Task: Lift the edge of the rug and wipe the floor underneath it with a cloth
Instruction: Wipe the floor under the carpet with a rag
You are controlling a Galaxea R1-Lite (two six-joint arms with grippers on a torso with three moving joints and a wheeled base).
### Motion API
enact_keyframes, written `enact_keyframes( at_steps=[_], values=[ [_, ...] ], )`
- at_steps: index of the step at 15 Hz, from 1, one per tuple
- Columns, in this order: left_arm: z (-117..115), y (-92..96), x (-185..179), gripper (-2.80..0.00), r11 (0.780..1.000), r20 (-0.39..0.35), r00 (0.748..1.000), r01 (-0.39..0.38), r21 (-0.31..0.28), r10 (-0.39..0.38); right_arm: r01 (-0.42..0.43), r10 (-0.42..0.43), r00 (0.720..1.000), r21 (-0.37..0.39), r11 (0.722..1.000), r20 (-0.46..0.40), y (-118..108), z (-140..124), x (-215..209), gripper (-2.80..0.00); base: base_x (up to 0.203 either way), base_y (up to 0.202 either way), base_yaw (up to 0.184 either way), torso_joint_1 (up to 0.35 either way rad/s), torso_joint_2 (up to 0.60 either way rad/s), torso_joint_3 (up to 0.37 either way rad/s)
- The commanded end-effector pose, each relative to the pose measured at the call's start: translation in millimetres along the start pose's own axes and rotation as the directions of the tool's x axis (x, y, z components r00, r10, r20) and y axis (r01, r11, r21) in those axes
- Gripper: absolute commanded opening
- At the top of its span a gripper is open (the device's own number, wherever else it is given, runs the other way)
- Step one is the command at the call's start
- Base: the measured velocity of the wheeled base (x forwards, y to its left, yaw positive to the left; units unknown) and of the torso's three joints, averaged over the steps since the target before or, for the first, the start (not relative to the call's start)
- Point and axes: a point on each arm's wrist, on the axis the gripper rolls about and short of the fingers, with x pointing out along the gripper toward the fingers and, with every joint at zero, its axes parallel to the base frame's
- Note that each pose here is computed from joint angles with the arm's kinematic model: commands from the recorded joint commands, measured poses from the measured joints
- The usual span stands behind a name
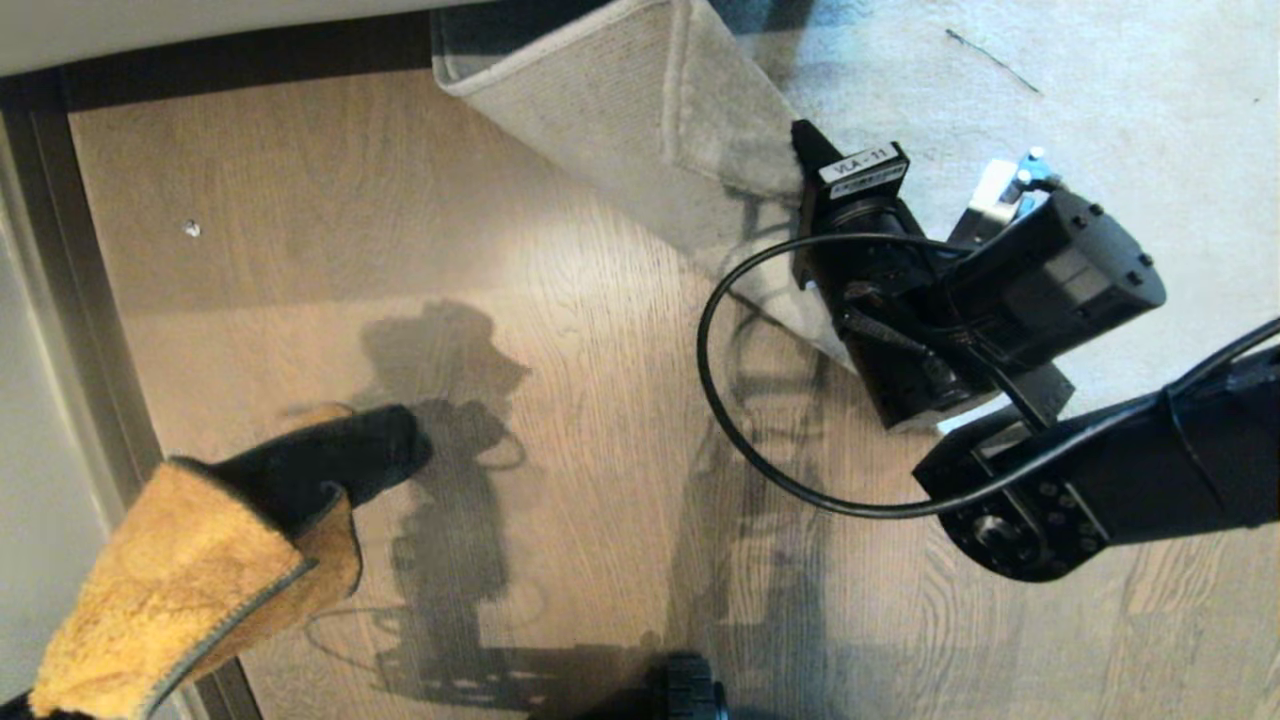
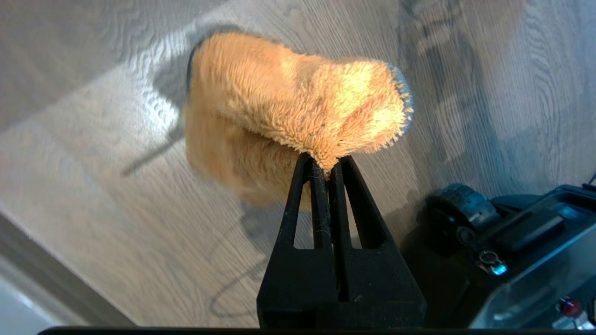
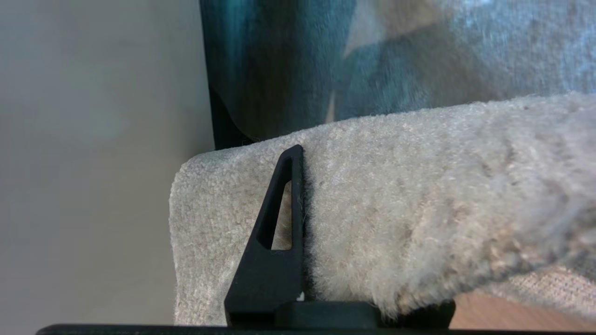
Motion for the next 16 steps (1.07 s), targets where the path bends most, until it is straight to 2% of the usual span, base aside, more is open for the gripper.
enact_keyframes(
  at_steps=[1, 3, 9, 12, 16],
  values=[
    [0.1, 9.6, 18.0, -2.8, 0.999, -0.073, 0.997, 0.033, -0.027, -0.035, -0.053, 0.052, 0.998, 0.019, 0.998, 0.026, 4.2, 6.1, 2.5, -2.8, 0.0, 0.0, 0.0, 0.0, 0.0, 0.0],
    [3.2, 14.3, 25.8, -2.8, 0.998, -0.087, 0.994, 0.057, -0.022, -0.059, -0.058, 0.058, 0.998, 0.013, 0.998, 0.024, 2.9, 8.7, 3.9, -2.8, 0.0, 0.0, 0.0, 0.0, 0.0, 0.0],
    [15.2, 23.1, 49.6, -2.8, 0.981, -0.11, 0.974, 0.194, -0.023, -0.196, -0.069, 0.069, 0.997, 0.014, 0.998, 0.03, -0.3, 8.9, 9.4, -2.8, 0.0, 0.0, 0.0, 0.0, 0.0, 0.0],
    [23.9, 29.7, 74.8, -2.8, 0.965, -0.132, 0.955, 0.262, -0.032, -0.264, -0.083, 0.083, 0.996, 0.014, 0.996, 0.045, -2.6, 8.1, 16.5, -2.8, 0.0, 0.0, 0.0, 0.0, 0.0, 0.0],
    [26.1, 32.7, 127.4, -2.8, 0.95, -0.091, 0.945, 0.312, -0.029, -0.313, -0.09, 0.089, 0.995, 0.013, 0.996, 0.047, -6.4, 5.8, 20.8, -2.8, 0.0, 0.0, 0.0, 0.0, 0.0, 0.0]
  ],
)
